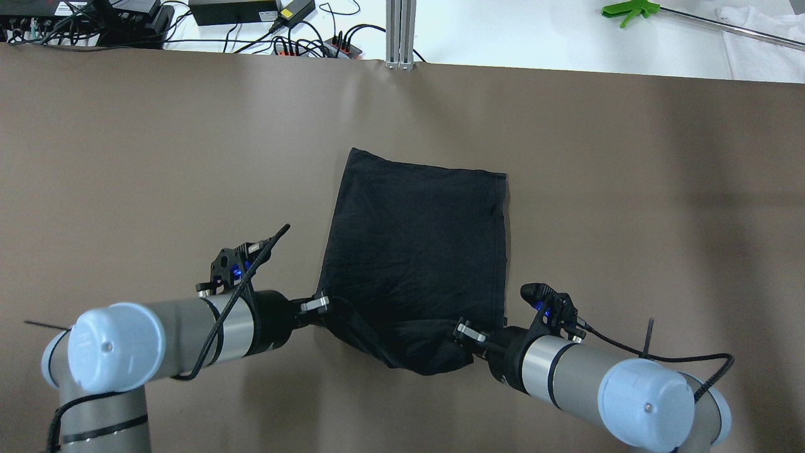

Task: Fold clothes

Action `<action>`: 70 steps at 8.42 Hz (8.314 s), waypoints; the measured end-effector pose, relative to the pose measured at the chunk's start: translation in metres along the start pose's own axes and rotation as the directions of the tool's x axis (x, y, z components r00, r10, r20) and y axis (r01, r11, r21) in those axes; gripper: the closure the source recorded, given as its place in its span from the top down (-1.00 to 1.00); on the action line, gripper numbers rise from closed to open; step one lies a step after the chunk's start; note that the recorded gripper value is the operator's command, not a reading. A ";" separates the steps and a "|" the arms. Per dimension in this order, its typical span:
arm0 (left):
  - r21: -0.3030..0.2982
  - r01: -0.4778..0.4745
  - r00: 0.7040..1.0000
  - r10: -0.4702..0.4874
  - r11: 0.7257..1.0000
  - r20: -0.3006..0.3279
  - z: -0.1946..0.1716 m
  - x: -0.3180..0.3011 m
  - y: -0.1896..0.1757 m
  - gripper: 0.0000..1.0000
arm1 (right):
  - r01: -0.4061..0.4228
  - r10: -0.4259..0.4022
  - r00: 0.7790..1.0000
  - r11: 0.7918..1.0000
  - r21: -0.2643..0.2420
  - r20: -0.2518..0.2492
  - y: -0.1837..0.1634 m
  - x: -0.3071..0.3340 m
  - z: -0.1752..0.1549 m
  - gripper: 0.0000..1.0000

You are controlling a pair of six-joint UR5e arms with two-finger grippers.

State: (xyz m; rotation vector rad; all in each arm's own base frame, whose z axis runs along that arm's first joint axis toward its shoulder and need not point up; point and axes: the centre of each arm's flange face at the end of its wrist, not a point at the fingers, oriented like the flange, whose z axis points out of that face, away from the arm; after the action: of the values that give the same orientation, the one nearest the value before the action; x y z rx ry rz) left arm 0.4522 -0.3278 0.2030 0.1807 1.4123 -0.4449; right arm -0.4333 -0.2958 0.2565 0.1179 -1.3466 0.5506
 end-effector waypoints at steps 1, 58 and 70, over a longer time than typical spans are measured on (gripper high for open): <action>0.018 0.006 1.000 -0.006 1.000 0.007 0.006 0.013 -0.029 -1.00 | -0.010 0.010 1.000 0.999 0.042 0.008 -0.021 -0.008 0.004 -1.00; 0.245 -0.013 0.980 -0.036 0.970 0.194 -0.012 -0.002 -0.364 1.00 | 0.481 -0.438 0.823 0.876 0.032 -0.362 -0.267 -0.039 0.192 -1.00; 0.244 -0.018 0.981 -0.029 0.970 0.189 -0.005 0.010 -0.363 1.00 | 0.481 -0.426 0.811 0.875 0.044 -0.402 -0.348 -0.011 0.146 0.90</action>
State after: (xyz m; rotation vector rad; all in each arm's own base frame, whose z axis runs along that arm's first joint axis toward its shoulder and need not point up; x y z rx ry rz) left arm 0.3024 -0.6561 0.2431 0.3256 1.1666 -0.6252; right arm -0.4110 -0.6585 0.3609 0.4230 -0.8500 0.2401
